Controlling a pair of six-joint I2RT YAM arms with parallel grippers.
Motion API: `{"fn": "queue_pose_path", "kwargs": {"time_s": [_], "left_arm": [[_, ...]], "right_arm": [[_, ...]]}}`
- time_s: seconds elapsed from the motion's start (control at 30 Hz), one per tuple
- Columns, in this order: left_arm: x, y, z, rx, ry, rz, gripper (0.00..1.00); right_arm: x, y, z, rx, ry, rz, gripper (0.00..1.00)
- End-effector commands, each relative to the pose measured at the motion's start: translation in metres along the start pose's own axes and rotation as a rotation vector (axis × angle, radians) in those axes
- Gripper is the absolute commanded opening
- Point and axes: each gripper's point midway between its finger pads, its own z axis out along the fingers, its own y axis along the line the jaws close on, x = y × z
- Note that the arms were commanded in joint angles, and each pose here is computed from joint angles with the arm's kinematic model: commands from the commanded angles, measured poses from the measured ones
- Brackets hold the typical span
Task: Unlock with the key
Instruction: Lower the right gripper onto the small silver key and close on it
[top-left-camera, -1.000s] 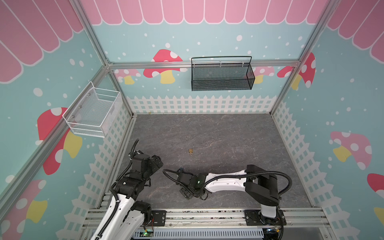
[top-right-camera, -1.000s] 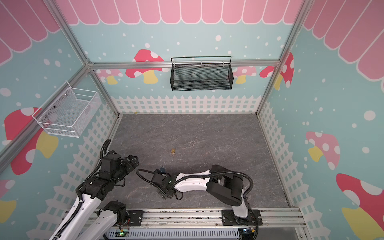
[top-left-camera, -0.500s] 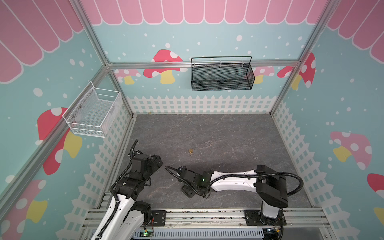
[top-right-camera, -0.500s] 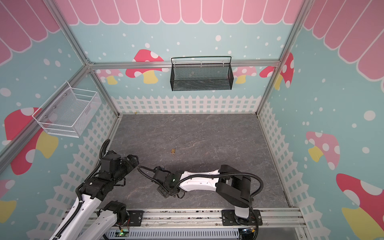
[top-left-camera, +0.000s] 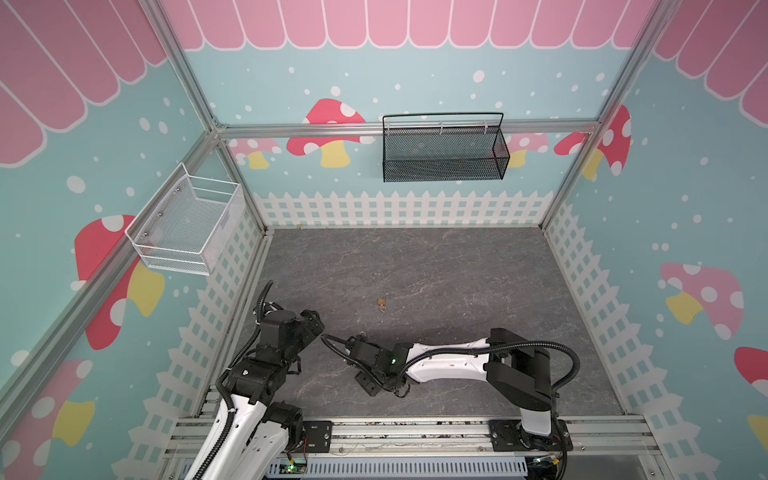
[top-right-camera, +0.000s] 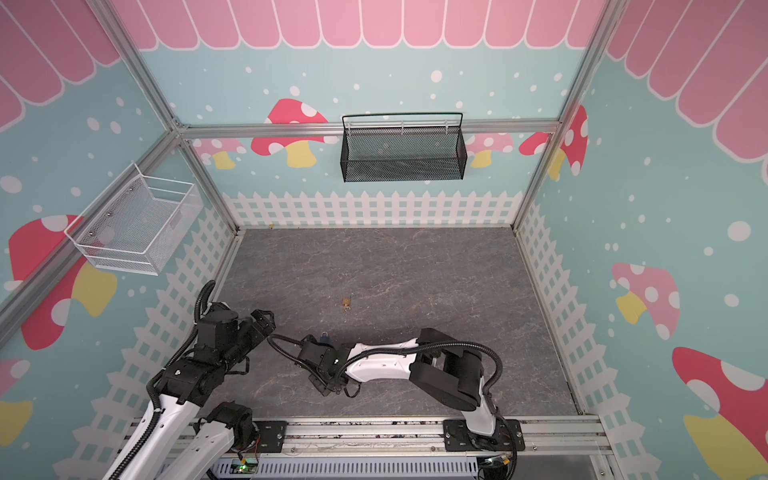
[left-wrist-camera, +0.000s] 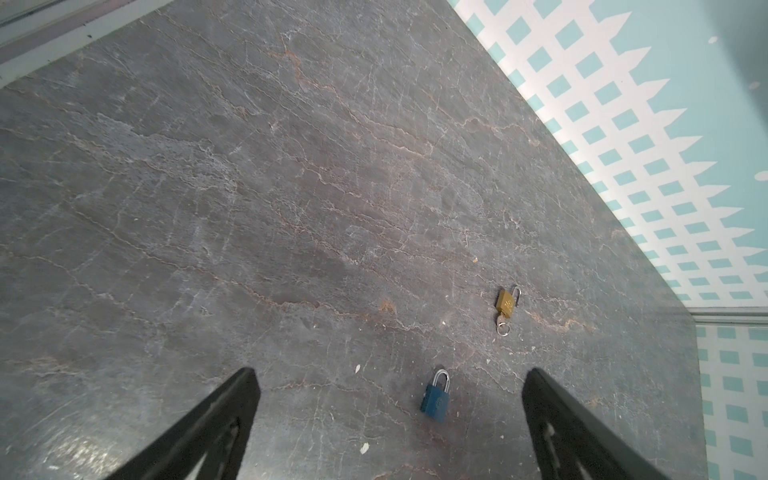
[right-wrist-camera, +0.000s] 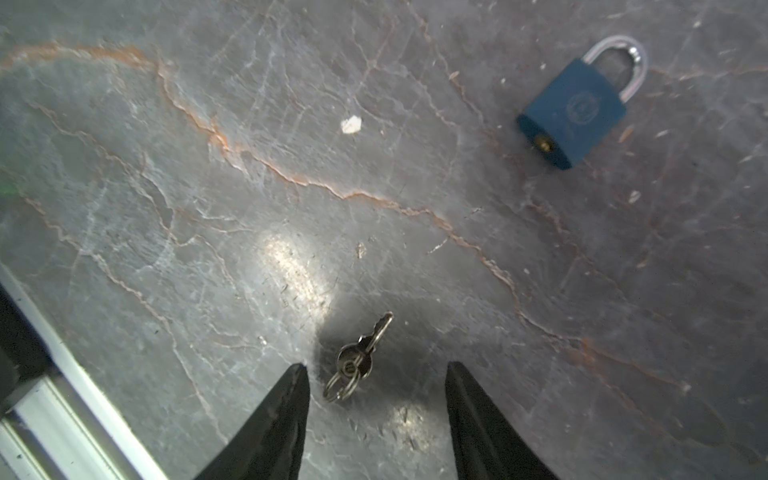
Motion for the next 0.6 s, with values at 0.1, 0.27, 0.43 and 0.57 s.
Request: {"fn": "queue_pose_path", "kwargs": {"time_s": [0.1, 0.27, 0.43, 0.57], "left_arm": [[0.003, 0.013, 0.002, -0.046, -0.008, -0.014, 0.99], [0.003, 0.013, 0.002, -0.041, -0.007, -0.014, 0.99], [0.002, 0.012, 0.001, -0.040, -0.012, -0.015, 0.99], [0.002, 0.013, 0.002, -0.045, -0.008, -0.017, 0.98]], "right_arm": [[0.004, 0.002, 0.007, 0.026, 0.025, 0.000, 0.49], [0.015, -0.003, 0.007, 0.059, 0.053, 0.006, 0.41], [0.017, -0.008, 0.003, 0.078, 0.054, 0.011, 0.35], [0.017, -0.005, 0.001, 0.058, 0.047, 0.008, 0.30]]}}
